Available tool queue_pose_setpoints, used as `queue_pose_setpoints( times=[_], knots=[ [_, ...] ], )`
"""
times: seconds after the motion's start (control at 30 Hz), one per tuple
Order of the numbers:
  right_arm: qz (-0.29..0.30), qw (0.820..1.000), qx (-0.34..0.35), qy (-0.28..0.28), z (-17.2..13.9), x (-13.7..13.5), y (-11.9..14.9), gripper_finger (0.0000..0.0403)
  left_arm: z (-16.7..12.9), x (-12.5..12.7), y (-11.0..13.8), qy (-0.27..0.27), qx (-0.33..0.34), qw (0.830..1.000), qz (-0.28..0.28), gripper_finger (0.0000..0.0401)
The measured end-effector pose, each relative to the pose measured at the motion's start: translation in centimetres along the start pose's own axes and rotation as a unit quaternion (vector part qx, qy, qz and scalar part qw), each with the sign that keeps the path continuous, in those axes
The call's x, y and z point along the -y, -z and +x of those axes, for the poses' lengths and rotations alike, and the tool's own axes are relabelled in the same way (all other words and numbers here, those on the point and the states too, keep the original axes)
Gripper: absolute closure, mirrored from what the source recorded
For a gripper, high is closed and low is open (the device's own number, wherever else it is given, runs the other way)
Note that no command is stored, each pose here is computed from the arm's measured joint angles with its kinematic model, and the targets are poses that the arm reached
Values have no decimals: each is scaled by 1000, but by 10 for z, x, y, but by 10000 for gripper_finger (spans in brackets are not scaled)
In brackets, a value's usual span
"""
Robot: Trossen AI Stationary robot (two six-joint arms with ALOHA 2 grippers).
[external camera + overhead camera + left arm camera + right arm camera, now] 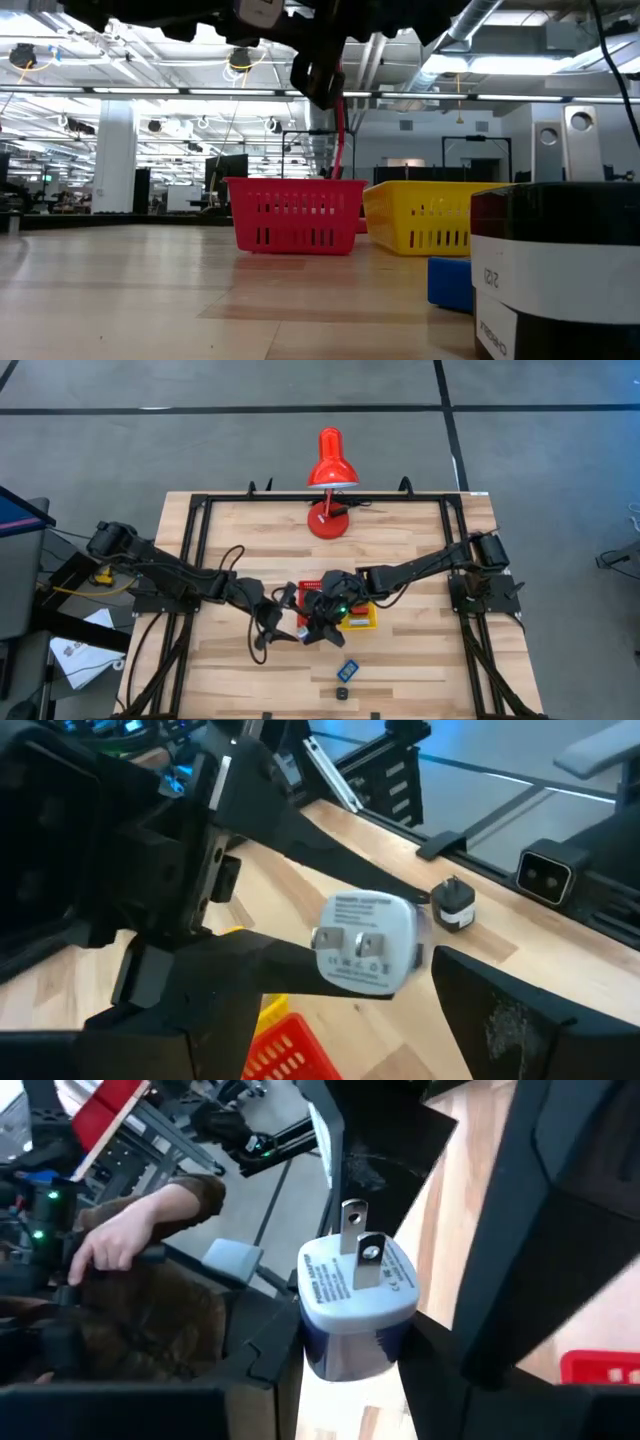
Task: Pick & Place Office items
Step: Put the purple charger adaptor into the red bin
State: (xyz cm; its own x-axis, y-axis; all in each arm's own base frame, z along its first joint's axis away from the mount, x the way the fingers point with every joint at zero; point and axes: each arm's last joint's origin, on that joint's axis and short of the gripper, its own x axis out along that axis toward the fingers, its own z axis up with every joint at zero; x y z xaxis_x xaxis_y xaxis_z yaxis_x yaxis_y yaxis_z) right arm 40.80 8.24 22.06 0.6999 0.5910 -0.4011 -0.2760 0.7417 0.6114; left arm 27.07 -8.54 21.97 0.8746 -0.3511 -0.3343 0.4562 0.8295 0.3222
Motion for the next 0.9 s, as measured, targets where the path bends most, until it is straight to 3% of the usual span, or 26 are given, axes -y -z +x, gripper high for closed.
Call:
queue_pose_setpoints(
  times=[0.3, 0.57, 0.9],
  knots=[
    [-3, 1000, 11, 4, -1, 1, -3, 280, 1, 1, -4, 40, 38, 998, 8, 119],
    [2, 1000, 11, 8, -5, 8, -5, 280, 15, 0, 4, 48, 34, 998, 7, 122],
    [1, 1000, -7, -2, -2, 4, 0, 280, 17, 0, 6, 52, 32, 998, 21, 193]
  ],
)
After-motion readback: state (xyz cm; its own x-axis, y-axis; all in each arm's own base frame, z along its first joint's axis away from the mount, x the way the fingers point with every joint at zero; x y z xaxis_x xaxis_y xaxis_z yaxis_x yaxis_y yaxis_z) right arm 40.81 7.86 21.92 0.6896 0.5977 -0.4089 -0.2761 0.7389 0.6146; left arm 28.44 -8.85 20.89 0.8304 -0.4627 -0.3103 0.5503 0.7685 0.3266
